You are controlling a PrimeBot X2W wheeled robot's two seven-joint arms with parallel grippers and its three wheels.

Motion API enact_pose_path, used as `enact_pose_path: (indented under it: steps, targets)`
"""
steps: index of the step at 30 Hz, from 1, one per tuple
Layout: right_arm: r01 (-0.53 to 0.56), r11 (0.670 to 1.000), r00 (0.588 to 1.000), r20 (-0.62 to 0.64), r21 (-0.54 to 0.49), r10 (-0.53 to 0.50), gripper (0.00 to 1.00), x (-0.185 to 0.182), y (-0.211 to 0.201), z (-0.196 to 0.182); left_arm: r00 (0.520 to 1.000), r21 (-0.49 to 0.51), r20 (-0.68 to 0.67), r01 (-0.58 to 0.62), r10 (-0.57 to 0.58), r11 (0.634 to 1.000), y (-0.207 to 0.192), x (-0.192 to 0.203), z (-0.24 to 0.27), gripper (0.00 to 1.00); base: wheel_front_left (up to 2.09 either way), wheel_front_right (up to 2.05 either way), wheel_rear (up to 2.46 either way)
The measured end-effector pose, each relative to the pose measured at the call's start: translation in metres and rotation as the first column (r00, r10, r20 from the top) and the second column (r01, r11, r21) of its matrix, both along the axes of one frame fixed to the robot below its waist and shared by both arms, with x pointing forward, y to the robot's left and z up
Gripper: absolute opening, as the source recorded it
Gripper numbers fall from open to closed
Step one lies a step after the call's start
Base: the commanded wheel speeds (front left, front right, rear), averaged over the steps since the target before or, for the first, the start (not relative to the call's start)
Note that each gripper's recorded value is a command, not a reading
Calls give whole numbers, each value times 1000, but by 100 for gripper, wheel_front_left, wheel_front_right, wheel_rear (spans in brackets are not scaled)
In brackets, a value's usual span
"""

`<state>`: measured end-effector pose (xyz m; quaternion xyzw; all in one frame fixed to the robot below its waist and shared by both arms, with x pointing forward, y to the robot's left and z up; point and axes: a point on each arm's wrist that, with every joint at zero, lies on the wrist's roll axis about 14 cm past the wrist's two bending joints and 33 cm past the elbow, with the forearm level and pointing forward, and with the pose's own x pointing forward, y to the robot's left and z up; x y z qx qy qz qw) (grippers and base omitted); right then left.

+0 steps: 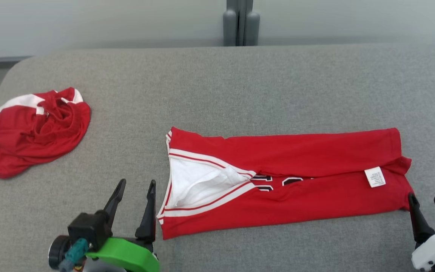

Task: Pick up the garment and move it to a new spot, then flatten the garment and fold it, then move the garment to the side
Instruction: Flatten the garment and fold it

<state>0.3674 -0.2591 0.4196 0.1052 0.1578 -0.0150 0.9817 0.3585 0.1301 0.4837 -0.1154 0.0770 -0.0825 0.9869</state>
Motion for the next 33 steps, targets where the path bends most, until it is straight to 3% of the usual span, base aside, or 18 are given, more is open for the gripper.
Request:
enact_pose_path:
  steps: [10, 18, 27, 33]
  targets:
    - [119, 991, 991, 59, 65, -122, 100, -27, -12, 6, 981, 117, 184, -81, 59, 990, -7, -44, 21, 100, 0, 0, 0]
    - [102, 991, 994, 39, 81, -106, 100, 17, -2, 14, 979, 147, 189, -109, 80, 983, -10, -67, 13, 100, 0, 0, 0]
    - [36, 998, 997, -72, -47, -40, 100, 79, 2, 14, 981, 142, 158, -131, 109, 981, -7, -69, 3, 100, 0, 0, 0]
    - [16, 991, 980, -196, -130, -41, 100, 87, -5, -14, 984, 144, 133, -138, 119, 980, -3, -63, -4, 100, 0, 0, 0]
